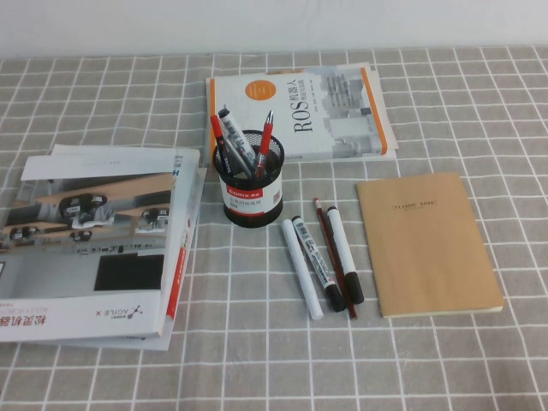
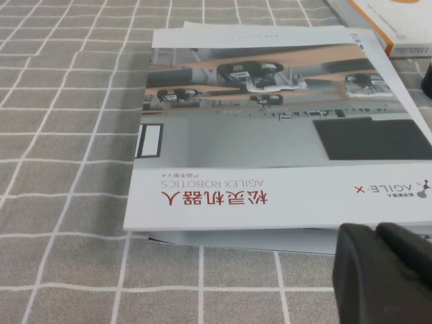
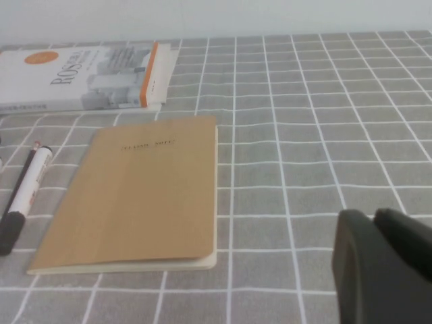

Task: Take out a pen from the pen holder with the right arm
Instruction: 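Take a marker out of the pen holder and lay it on the table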

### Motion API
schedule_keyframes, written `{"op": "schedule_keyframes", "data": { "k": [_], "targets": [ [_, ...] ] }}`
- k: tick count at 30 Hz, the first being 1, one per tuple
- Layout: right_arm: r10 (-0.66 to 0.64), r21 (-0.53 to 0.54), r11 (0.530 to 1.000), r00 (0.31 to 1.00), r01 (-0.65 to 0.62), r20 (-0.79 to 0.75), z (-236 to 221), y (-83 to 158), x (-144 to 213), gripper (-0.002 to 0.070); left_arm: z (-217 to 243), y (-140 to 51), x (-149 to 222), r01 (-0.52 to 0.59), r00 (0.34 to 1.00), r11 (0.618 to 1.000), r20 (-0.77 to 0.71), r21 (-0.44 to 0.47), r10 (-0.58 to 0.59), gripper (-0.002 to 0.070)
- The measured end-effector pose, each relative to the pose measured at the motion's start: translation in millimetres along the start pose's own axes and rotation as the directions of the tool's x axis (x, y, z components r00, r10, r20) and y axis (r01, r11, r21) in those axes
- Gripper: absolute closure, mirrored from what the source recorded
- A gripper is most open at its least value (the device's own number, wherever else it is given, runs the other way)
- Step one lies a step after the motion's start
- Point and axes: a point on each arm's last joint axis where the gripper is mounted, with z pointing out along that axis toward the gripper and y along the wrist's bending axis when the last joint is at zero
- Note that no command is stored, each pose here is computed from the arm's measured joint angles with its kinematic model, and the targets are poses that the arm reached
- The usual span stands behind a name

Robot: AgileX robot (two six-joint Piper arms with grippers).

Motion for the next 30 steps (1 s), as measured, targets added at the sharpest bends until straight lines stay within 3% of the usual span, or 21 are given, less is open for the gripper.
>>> {"op": "schedule_keyframes", "data": {
  "k": [15,30],
  "targets": [
    [-0.075,-0.037,0.997,0.989,0.071,-0.126,-0.8,2.6,11.7,0.0688,0.0,0.0,0.0,0.0,1.0,1.0,0.0,0.0,0.0,0.0681],
    [-0.071,-0.054,0.996,0.989,0.064,-0.132,-0.9,4.1,12.3,0.0688,0.0,0.0,0.0,0.0,1.0,1.0,0.0,0.0,0.0,0.0681]
  ]
}}
